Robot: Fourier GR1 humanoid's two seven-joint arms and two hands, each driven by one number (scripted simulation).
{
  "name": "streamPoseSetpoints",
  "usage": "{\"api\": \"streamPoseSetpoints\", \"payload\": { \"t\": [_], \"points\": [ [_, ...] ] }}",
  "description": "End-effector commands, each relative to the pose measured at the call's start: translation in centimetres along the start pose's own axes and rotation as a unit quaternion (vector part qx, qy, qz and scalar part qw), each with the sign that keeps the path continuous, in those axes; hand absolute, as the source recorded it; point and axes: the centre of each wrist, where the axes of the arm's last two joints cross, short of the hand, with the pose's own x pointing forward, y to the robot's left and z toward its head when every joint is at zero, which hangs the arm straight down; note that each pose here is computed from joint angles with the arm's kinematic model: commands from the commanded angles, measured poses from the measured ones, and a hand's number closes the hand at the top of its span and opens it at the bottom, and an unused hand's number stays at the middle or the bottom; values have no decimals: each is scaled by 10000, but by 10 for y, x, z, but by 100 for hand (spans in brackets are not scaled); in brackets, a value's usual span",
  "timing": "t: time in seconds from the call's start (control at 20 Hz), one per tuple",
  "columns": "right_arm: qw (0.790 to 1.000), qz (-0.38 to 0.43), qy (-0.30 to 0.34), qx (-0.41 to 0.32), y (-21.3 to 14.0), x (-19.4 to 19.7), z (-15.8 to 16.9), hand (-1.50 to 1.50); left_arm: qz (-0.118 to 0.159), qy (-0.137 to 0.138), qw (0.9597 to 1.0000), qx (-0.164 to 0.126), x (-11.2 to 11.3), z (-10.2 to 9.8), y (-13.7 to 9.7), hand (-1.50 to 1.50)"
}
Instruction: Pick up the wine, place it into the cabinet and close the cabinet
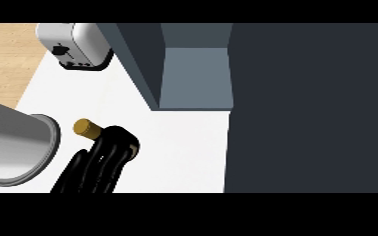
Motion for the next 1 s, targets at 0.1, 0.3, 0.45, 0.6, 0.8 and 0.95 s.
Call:
{"api": "streamPoseSetpoints", "payload": {
  "t": [0.1, 0.3, 0.45, 0.6, 0.8, 0.95],
  "points": [
    [9997, -1, -218, -52, 15, 42, 17, -150, 110, -60, 9997, 189, 18, 3, -5, -150],
    [9999, -11, -118, 93, 14, 36, 13, -150, 163, 2, 9992, 354, 37, 3, -13, -150],
    [10000, 28, -32, -83, 21, 29, 9, -150, 71, -53, 9989, 453, 49, 10, -5, -150],
    [9998, 125, -88, -135, 12, 35, 4, -150, -144, -88, 9984, 546, 45, 14, 2, -150],
    [9998, 113, -169, -51, 12, 34, 8, -150, -257, -38, 9973, 689, 55, 23, 17, -150],
    [9997, 141, -155, -132, 10, 43, 16, -150, -325, -14, 9958, 854, 36, 1, 29, -150]
  ]
}}
